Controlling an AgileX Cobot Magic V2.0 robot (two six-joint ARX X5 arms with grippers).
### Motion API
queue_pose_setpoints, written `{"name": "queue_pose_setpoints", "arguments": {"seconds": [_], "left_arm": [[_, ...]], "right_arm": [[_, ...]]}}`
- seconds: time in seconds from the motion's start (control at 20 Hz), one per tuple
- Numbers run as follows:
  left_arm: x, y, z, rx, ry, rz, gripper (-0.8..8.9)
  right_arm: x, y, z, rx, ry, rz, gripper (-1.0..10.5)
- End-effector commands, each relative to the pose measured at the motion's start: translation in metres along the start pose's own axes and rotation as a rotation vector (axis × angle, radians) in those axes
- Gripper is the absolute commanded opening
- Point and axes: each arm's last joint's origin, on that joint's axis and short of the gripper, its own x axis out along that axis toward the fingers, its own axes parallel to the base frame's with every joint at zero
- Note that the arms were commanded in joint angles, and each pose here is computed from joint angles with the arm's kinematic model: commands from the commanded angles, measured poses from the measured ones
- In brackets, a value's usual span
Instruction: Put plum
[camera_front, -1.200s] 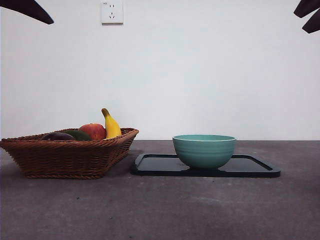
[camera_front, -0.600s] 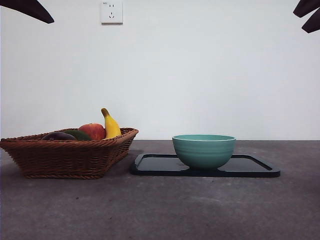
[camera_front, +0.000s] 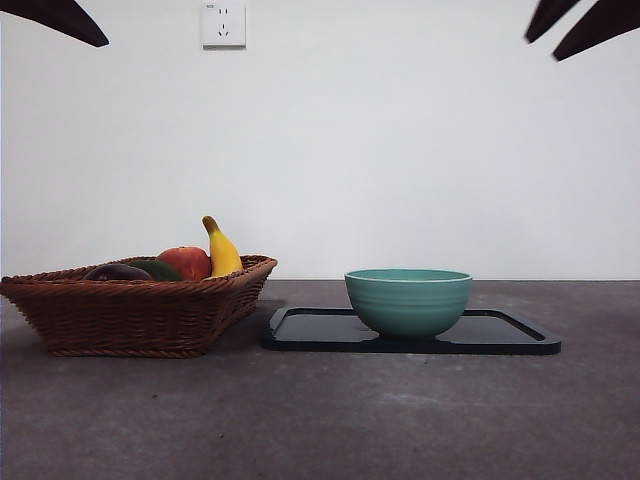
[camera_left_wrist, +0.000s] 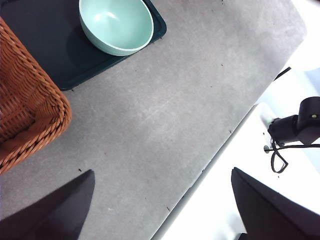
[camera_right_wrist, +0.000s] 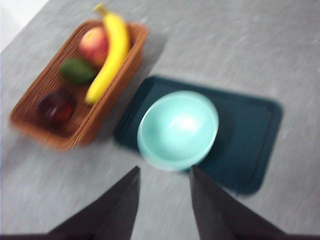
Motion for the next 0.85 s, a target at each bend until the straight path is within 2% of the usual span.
{"name": "queue_pose_setpoints", "arguments": {"seconds": [0.05,0.2,0.4,0.7,0.85], "left_arm": [[-0.002,-0.002,0.004,0.026,-0.015,-0.004,4.36],[-0.002,-0.002,0.004,0.027,-0.017,-0.004,4.36],[-0.002,-0.002,0.004,0.028,-0.018,-0.004,4.36],[-0.002,-0.002,0.005,0.032,-0.023,-0.003,4.36],[-0.002,-0.002,0.005,0.032,-0.023,-0.003,4.36]], "right_arm": [[0.022,-0.008,0.027,0.010,0.022,-0.017,1.7],[0.057,-0.023,0.051,0.022,0.098,-0.044,1.7],[0.102,-0.041,0.063,0.041,0.223,-0.066,1.7],[0.158,-0.060,0.048,0.063,0.365,-0.064,1.7],[0.177,-0.060,0.038,0.051,0.421,-0.053,1.7]]}}
